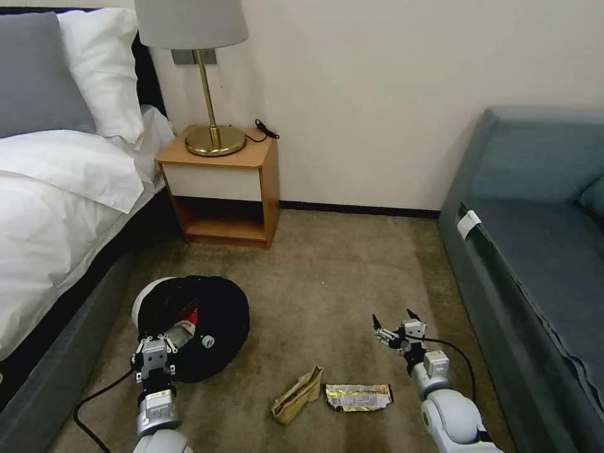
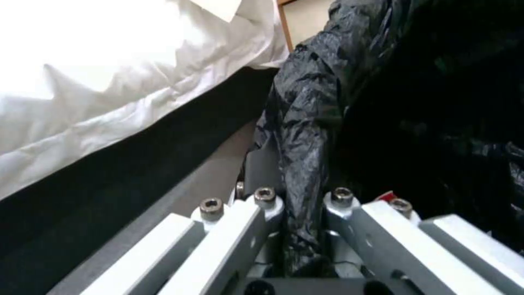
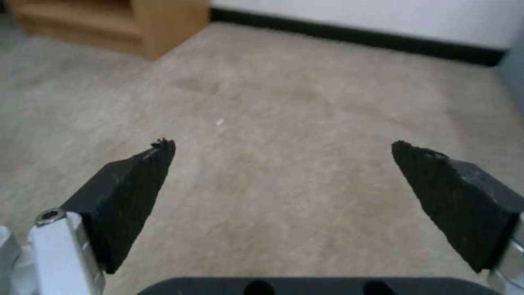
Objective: Pick up the trash bin, then pick up the garbage on the floor and place it into the trash bin.
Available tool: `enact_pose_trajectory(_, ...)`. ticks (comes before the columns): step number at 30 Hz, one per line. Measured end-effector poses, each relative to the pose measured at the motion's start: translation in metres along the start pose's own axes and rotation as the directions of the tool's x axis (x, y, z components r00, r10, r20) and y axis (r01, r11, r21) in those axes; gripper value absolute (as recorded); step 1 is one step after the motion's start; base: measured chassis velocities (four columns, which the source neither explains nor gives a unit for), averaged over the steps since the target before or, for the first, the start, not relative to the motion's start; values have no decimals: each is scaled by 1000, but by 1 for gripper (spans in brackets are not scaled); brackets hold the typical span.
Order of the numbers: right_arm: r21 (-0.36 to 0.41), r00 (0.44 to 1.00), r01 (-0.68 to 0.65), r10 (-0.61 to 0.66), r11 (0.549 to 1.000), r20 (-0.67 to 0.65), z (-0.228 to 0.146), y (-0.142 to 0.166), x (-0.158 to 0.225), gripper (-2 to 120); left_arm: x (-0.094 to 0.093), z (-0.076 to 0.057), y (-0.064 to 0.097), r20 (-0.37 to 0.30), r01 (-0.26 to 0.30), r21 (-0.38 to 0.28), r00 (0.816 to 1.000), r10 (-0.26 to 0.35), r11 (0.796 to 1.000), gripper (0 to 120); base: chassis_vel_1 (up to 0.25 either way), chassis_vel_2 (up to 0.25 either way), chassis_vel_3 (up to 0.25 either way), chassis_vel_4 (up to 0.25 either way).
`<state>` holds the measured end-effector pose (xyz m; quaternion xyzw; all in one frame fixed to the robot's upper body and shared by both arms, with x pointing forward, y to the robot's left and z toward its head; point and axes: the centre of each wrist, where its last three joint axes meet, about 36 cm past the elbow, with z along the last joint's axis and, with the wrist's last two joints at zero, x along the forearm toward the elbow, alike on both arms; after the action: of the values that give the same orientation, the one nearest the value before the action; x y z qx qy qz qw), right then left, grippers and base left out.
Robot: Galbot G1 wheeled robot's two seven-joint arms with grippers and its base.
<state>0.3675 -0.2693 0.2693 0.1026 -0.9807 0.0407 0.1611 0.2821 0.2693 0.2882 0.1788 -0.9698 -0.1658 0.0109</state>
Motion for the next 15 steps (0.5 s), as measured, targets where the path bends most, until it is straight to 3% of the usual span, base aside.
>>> enact_pose_trajectory(6,26,986,140,-136,990,-98,-18,-5,-17,100,-2,4,4,-15,-16,0,1000,16,1000,2,0,0,0,0)
enact_pose_trajectory(13,47,931,295,-275,954,-240,-36,-12,-30,100,-2,13,5,-47,-38,-9,998,37,999,2,0,0,0,0)
enact_pose_trajectory(15,66,893,370,-335,927,-301,-37,-4,-31,100,-4,16,8,-54,-50,-15,997,49,999,2,0,0,0,0)
